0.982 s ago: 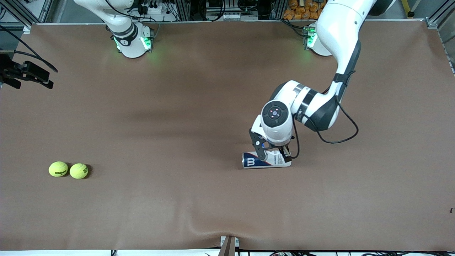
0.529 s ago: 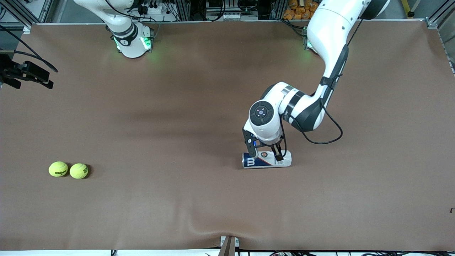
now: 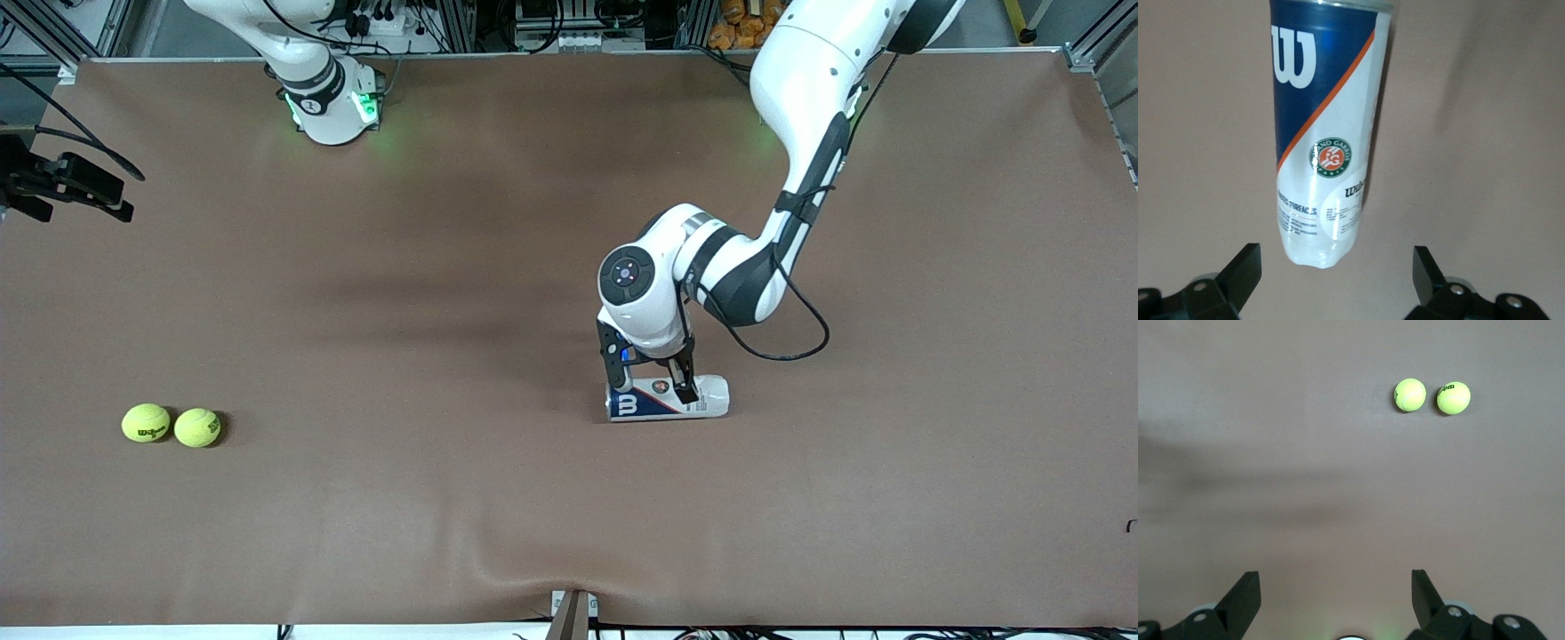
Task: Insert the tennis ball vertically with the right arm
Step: 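Close the left gripper around the can's closed end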
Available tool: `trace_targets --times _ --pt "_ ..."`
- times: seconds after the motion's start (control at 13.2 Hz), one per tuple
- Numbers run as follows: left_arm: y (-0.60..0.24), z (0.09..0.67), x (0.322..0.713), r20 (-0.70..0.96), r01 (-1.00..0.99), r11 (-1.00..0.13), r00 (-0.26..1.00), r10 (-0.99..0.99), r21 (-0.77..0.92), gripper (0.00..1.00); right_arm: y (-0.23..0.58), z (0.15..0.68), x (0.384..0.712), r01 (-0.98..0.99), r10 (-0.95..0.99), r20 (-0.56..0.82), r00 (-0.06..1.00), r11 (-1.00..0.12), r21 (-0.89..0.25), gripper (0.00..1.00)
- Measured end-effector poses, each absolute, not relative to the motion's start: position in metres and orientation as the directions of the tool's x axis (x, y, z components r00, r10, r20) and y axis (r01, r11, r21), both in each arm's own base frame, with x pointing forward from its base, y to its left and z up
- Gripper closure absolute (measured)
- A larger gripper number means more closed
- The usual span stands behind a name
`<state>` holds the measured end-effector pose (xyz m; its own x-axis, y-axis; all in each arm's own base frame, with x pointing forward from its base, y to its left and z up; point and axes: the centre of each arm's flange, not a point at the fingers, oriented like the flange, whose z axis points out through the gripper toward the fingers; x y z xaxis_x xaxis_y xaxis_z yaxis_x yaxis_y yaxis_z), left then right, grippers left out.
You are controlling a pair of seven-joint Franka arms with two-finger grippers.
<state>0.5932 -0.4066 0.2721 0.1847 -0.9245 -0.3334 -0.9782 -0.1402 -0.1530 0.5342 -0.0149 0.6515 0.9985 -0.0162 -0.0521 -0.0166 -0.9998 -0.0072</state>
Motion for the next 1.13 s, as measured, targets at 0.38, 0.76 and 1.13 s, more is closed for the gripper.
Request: trace_targets --times 0.38,0.76,1.13 --pt "-0.407 0.246 0.597 -0.418 -0.976 -0.036 0.125 -0.9 -0.214 0.0 -0.015 0.651 0.534 -0.017 -0.016 -0.052 0.999 -1.0 -0.007 0.0" --pt "-0.407 0.221 0.597 -0.441 -0.979 -0.012 0.104 -0.891 -0.205 0.0 -0.015 0.651 0.534 -0.017 -0.016 -0.052 0.999 -1.0 -0.007 0.0" --pt "-0.402 0.214 0.603 -0.442 -0.976 0.008 0.092 -0.893 -0.22 0.0 -0.015 0.651 0.534 -0.017 -0.016 -0.052 0.999 -1.0 -0.007 0.0"
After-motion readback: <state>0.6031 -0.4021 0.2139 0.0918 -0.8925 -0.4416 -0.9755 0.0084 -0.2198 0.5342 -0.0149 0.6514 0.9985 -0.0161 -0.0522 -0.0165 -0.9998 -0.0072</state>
